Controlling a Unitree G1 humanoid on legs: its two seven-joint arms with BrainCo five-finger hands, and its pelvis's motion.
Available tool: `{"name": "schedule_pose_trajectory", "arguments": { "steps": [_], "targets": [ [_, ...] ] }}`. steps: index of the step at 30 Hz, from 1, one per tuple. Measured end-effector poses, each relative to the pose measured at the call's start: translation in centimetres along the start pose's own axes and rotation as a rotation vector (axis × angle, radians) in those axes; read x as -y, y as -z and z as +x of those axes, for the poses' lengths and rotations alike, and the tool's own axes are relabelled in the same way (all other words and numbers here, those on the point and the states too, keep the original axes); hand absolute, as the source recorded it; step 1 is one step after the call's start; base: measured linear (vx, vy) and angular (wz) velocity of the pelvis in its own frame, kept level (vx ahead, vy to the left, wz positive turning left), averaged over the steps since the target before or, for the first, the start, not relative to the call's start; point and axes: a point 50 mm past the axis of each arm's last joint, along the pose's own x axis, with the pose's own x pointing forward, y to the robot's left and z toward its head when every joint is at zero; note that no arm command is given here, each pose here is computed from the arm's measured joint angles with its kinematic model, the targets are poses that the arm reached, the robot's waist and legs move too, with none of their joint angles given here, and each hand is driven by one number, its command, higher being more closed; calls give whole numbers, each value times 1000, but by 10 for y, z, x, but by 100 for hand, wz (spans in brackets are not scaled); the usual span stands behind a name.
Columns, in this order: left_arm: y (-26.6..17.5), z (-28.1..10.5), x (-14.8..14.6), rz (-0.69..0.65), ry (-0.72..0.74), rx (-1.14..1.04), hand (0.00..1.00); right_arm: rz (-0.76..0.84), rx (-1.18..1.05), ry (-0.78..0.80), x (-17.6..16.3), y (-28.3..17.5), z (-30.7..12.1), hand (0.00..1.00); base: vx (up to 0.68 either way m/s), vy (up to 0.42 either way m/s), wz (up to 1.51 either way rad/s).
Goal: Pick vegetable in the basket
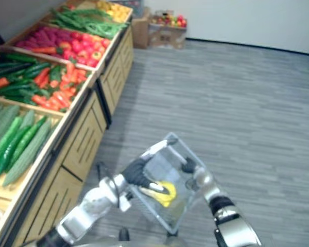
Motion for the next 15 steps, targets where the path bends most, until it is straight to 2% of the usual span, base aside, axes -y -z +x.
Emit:
{"name": "schedule_pose_trajectory", "arguments": {
  "steps": [4, 9, 11, 12, 15],
  "targets": [
    [20, -43, -25, 10, -180, -183, 0, 184, -165, 131, -1, 55, -19, 100, -21, -31, 28],
    [55, -81, -39, -2, -362, -404, 0, 307, -314, 218, -11, 103, -45, 100, -28, -40, 27],
    [93, -114, -35, -20, -440, -630, 0, 367, -370, 246, -21, 121, -57, 100, -31, -42, 8],
    [103, -122, -34, -32, -457, -690, 0, 382, -379, 254, -24, 124, -59, 100, -31, -34, -1],
    [145, -176, -17, -43, -487, -1049, 0, 481, -420, 272, -38, 135, -69, 100, -27, -31, -4]
  ]
}}
